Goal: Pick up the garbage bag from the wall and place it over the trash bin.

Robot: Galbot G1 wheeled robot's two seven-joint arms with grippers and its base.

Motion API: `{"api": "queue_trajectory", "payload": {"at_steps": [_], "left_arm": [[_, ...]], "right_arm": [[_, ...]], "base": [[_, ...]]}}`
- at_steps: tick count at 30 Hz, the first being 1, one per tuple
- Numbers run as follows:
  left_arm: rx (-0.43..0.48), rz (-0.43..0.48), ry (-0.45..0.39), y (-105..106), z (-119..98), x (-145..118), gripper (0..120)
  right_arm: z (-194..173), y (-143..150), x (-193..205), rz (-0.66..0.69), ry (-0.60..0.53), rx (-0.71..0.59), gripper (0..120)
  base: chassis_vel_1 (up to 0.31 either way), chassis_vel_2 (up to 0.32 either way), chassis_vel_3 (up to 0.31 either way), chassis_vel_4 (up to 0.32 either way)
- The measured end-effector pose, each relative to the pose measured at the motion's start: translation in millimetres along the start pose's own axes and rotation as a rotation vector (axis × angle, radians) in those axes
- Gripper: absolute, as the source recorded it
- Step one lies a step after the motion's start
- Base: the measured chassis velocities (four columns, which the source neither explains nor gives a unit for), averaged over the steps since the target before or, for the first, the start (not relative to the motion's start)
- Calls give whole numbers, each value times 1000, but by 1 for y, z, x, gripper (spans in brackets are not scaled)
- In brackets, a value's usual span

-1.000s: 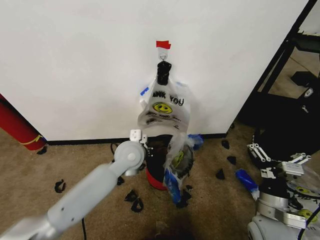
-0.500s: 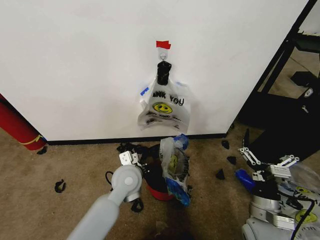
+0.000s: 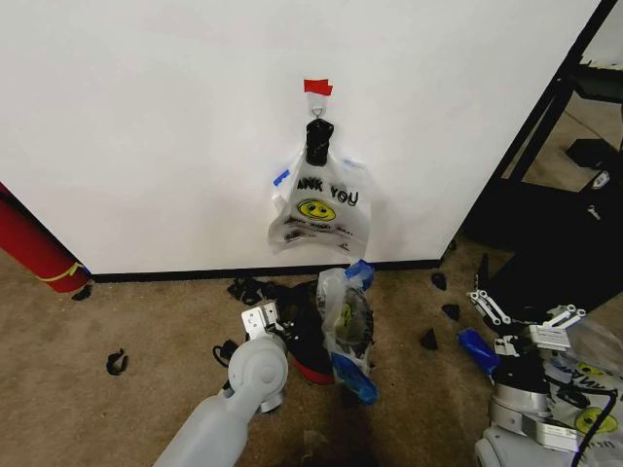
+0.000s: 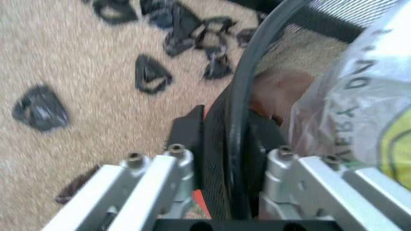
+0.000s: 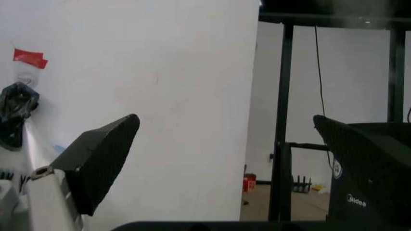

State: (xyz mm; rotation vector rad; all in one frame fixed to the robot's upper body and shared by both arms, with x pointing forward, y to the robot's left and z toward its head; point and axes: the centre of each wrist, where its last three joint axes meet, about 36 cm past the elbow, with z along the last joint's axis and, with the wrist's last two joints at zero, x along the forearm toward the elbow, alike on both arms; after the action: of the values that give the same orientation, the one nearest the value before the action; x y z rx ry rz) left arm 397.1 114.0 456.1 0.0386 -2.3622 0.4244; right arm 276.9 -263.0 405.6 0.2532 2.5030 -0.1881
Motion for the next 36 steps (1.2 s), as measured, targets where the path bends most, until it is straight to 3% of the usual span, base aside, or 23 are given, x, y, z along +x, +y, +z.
{"api": "queue_trajectory", "payload": {"at_steps": [6,7,9,11,13,14,16,20,22,27,31,36], "left_arm": [[-137,89,-201,24,-7,35,51],[-137,89,-201,24,-7,35,51],[-237,158,-341,37,-8,55,61],[-313,232,-428,43,-12,71,66],[-408,396,-495,44,-23,100,77],[-408,396,-495,44,-23,100,77],[-457,531,-475,40,-32,118,86],[-514,659,-339,24,-43,124,98],[-523,656,-314,20,-45,118,100],[-630,558,-254,-4,-45,70,100],[-696,492,-208,-26,-39,51,98],[-715,402,-185,-52,-34,41,97]], "right_arm": [[7,0,6,2,12,-2,100],[7,0,6,2,12,-2,100],[10,2,7,1,18,-6,100],[12,4,8,-1,21,-8,100],[19,6,9,-12,32,-8,100],[19,6,9,-12,32,-8,100],[31,6,11,-30,52,3,100],[59,-3,22,-151,106,6,100],[63,-5,23,-182,111,-4,100],[70,-10,27,-301,106,-22,100],[71,-6,30,-329,104,-22,100],[73,-1,33,-325,108,-22,100]], "base": [[0,0,0,0],[0,0,0,0],[0,0,0,0],[0,0,0,0],[0,0,0,0],[0,0,0,0],[0,0,0,0],[0,0,0,0],[0,0,0,0],[0,0,0,0],[0,0,0,0],[0,0,0,0]]}}
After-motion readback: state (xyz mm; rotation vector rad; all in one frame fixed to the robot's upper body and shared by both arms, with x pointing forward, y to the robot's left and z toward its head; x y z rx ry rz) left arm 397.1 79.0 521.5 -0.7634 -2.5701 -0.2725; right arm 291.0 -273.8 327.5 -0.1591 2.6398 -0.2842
